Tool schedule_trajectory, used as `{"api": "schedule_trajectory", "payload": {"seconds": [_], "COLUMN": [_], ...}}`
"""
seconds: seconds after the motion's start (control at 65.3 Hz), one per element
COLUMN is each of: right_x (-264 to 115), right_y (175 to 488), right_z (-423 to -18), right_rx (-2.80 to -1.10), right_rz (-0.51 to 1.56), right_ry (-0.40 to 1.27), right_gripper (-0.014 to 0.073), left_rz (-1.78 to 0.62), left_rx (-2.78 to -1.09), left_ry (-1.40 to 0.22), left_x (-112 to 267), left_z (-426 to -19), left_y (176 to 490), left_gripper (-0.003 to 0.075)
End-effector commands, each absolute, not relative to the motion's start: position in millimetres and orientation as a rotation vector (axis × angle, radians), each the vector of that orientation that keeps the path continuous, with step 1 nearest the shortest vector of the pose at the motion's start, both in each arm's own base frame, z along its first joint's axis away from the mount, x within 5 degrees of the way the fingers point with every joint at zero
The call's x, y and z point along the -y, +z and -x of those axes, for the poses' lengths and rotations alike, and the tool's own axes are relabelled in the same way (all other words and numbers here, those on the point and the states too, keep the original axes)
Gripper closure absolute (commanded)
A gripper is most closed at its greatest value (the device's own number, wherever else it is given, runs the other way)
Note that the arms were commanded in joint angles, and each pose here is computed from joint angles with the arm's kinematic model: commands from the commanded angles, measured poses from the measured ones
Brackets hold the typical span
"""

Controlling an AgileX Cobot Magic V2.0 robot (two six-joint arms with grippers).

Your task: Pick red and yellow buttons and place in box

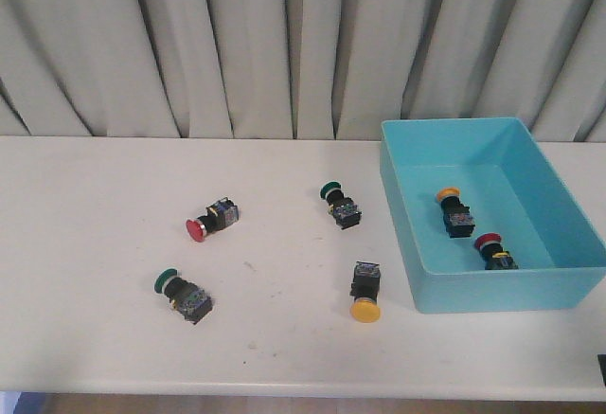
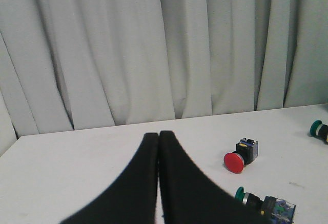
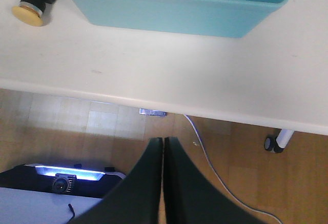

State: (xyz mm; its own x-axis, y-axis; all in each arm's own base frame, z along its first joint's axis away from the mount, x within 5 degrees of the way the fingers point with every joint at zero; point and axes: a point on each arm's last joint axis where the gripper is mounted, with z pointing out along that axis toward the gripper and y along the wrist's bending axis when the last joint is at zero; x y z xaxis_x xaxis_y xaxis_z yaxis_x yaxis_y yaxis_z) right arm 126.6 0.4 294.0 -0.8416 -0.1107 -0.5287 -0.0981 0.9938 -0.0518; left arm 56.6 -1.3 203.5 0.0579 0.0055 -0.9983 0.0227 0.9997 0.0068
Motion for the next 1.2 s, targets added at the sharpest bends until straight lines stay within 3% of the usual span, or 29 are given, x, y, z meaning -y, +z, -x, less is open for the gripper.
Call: {"api": "schedule_trajectory", "payload": {"seconds": [0.0, 0.291, 0.46, 0.582, 0.736, 0.981, 1.18], "right_x": [0, 0, 1, 0, -1, -1, -1], "right_y": [304, 306, 317, 293, 255, 216, 206], "right_z": [-130, -127, -108, -87, -65, -53, -56], "right_rx": [-2.510, -2.492, -2.174, -1.847, -1.639, -1.509, -1.454], "right_rz": [0.141, 0.158, 0.186, 0.147, 0.089, 0.060, 0.054], "right_ry": [-0.037, -0.051, -0.123, -0.107, -0.056, -0.038, -0.042], "right_gripper": [0.0603, 0.0603, 0.0603, 0.0603, 0.0603, 0.0603, 0.0603], "left_rz": [-0.022, -0.022, -0.022, -0.022, -0.022, -0.022, -0.022], "left_rx": [-1.470, -1.471, -1.471, -1.471, -1.471, -1.471, -1.471], "left_ry": [-0.030, -0.030, -0.030, -0.030, -0.030, -0.030, -0.030], "left_x": [2, 2, 2, 2, 2, 2, 2], "left_z": [-57, -57, -57, -57, -57, -57, -57], "left_y": [195, 195, 195, 195, 195, 195, 195], "left_gripper": [0.0727, 0.0727, 0.0727, 0.0727, 0.0727, 0.0727, 0.0727]}}
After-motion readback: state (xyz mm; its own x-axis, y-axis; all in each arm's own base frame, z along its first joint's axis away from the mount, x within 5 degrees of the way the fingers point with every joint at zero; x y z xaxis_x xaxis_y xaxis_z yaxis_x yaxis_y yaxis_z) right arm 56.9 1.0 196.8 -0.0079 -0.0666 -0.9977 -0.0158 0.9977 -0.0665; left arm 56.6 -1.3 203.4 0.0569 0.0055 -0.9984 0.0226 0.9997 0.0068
